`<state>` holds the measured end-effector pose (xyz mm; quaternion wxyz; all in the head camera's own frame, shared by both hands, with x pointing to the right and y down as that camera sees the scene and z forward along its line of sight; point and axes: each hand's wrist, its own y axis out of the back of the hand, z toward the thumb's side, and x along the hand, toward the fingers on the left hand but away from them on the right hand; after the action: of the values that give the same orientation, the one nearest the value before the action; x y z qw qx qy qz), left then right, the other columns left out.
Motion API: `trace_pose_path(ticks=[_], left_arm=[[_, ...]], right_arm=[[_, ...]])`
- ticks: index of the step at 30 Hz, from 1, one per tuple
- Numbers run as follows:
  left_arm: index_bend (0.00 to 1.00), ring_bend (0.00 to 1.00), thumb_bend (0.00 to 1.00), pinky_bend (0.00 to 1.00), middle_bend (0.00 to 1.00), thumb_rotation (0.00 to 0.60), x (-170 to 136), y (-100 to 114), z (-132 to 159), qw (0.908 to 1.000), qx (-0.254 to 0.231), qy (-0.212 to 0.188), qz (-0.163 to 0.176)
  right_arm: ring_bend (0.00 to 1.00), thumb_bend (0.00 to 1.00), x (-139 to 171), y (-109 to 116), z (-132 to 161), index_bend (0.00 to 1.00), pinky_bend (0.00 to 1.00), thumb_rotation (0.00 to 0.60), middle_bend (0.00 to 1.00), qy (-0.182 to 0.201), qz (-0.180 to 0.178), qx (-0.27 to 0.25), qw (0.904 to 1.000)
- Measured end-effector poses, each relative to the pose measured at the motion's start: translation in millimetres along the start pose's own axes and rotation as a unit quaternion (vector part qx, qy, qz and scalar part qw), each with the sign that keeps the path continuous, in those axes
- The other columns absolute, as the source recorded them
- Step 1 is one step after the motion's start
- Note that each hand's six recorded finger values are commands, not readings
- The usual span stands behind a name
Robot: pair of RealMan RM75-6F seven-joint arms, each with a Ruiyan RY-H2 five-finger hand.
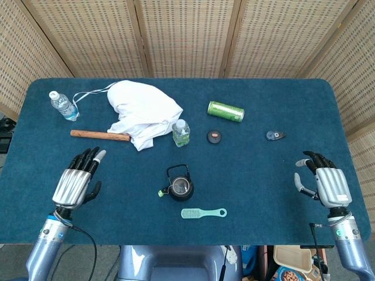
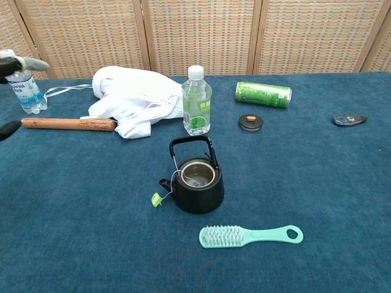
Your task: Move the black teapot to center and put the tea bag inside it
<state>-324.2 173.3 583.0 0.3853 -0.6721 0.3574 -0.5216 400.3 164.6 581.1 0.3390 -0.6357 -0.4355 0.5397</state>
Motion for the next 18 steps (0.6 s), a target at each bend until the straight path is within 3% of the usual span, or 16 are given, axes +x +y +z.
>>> trace_pose_path(ticks=[7, 13, 18], left_arm=[[0.02, 0.02, 0.47, 0.07, 0.00, 0.600, -29.2, 4.6, -41.7, 0.9967, -0.030, 0.030, 0.069], [0.02, 0.02, 0.47, 0.07, 0.00, 0.600, -48.7, 3.3, -58.0, 0.9955, -0.025, 0.056, 0.072], [0.02, 0.02, 0.47, 0.07, 0.00, 0.600, -62.4, 0.1, -68.9, 0.9956, -0.014, 0.076, 0.052]], right_arm=[[0.19, 0.65, 9.9, 0.2, 0.4, 0.39, 0.28, 0.257, 0.25, -0.006, -0.018, 0.005, 0.9998], [0.19, 0.65, 17.4, 0.7, 0.9, 0.39, 0.28, 0.255, 0.25, -0.010, -0.021, 0.005, 0.9997], [0.19, 0.65, 24.0, -3.7, 0.8, 0.39, 0.28, 0.253, 0.25, -0.013, -0.013, 0.007, 0.9998]])
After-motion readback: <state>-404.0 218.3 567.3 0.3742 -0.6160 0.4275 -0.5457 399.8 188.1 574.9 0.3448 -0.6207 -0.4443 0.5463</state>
